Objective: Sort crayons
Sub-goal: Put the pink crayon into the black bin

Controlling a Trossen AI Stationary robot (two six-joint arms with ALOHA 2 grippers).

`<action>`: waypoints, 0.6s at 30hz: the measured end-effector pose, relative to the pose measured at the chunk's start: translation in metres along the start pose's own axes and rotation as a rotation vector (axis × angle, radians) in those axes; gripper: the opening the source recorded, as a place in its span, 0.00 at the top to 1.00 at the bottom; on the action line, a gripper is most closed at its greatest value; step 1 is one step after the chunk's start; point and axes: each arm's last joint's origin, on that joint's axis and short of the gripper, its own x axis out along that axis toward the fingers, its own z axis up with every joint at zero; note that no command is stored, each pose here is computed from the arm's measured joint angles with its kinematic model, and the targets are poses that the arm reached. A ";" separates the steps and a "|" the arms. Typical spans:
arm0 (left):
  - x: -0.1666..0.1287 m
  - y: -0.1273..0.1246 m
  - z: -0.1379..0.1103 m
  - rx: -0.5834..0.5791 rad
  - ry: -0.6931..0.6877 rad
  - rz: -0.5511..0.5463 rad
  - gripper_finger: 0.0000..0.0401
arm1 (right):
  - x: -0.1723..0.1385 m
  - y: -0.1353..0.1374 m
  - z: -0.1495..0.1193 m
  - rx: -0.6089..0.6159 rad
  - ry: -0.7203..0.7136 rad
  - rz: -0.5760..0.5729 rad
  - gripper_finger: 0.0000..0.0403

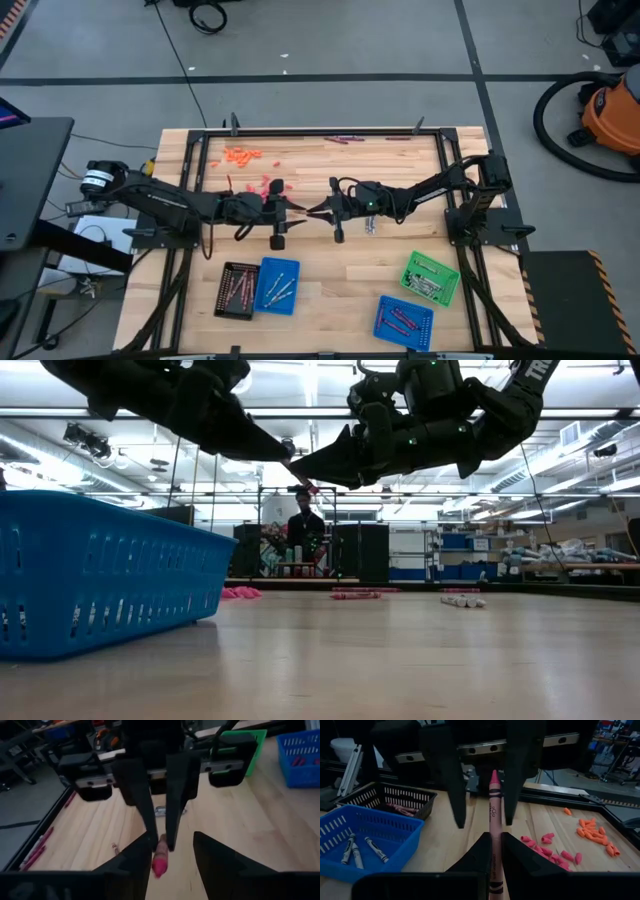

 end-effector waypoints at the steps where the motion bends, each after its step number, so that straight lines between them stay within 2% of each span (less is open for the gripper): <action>1: 0.002 -0.001 -0.001 0.001 -0.002 0.000 0.61 | 0.000 0.000 0.000 0.000 0.000 0.000 0.90; 9: 0.008 -0.001 -0.005 0.003 0.010 0.002 0.63 | 0.000 0.000 -0.002 0.001 0.016 0.002 0.90; 18: 0.008 0.000 -0.005 0.004 0.007 0.008 0.78 | 0.000 0.001 -0.002 -0.001 0.020 0.003 0.90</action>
